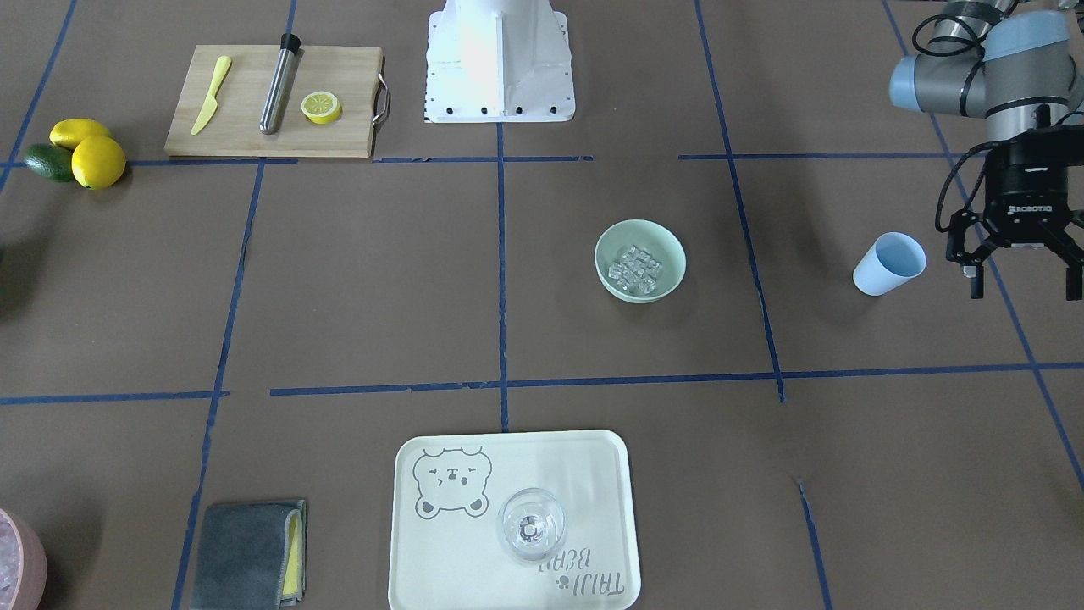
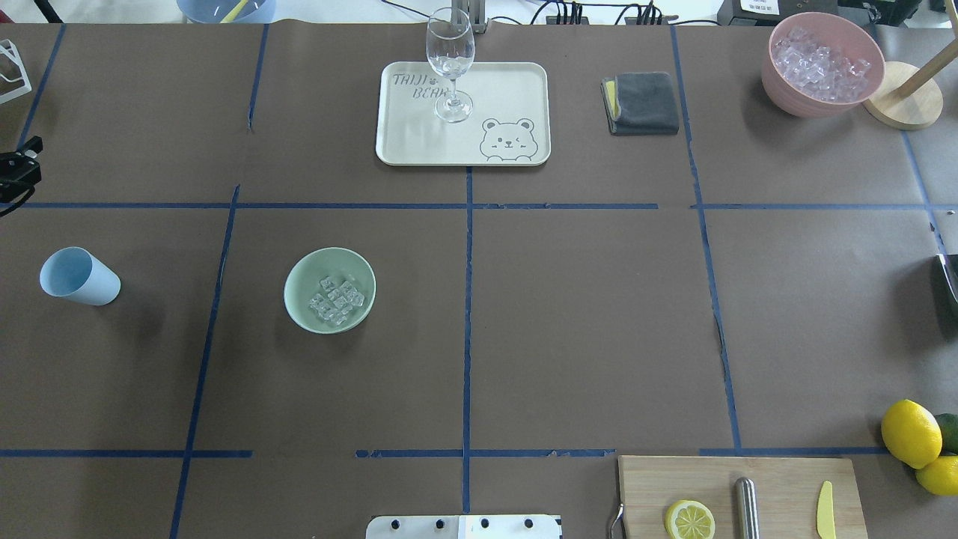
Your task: Pour ice into bowl
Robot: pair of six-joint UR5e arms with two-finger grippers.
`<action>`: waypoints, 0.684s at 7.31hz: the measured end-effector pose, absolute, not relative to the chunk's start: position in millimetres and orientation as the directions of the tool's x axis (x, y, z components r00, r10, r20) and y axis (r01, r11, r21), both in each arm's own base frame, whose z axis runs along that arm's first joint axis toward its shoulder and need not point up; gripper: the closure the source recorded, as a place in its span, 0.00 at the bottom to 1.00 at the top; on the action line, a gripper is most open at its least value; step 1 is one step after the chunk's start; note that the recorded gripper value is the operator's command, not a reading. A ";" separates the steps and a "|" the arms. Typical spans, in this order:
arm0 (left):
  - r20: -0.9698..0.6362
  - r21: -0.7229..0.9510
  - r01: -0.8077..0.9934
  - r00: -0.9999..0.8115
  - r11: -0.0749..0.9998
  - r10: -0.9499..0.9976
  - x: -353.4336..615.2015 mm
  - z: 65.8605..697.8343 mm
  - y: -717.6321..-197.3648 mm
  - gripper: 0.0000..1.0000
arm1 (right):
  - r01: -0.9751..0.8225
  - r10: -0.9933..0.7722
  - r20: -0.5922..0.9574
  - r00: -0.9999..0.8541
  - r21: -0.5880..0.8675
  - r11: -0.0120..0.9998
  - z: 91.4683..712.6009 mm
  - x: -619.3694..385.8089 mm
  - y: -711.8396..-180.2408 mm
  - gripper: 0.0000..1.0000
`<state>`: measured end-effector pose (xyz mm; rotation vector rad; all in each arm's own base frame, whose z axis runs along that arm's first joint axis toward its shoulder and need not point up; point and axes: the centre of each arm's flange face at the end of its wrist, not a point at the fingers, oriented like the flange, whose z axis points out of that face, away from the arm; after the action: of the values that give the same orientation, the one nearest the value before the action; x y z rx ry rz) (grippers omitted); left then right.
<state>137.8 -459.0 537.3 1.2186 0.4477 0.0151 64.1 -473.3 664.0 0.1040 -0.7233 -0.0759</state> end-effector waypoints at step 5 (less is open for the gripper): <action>-0.408 0.633 0.073 0.877 0.770 0.252 -10.8 558.7 -498.7 0.00 | 0.032 -0.102 0.658 0.746 0.118 0.992 667.4 67.3 -469.1 0.00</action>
<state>-10.8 -498.7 558.7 0.6915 0.5008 0.1017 67.3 -469.1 667.4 0.1019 -0.7249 -0.0735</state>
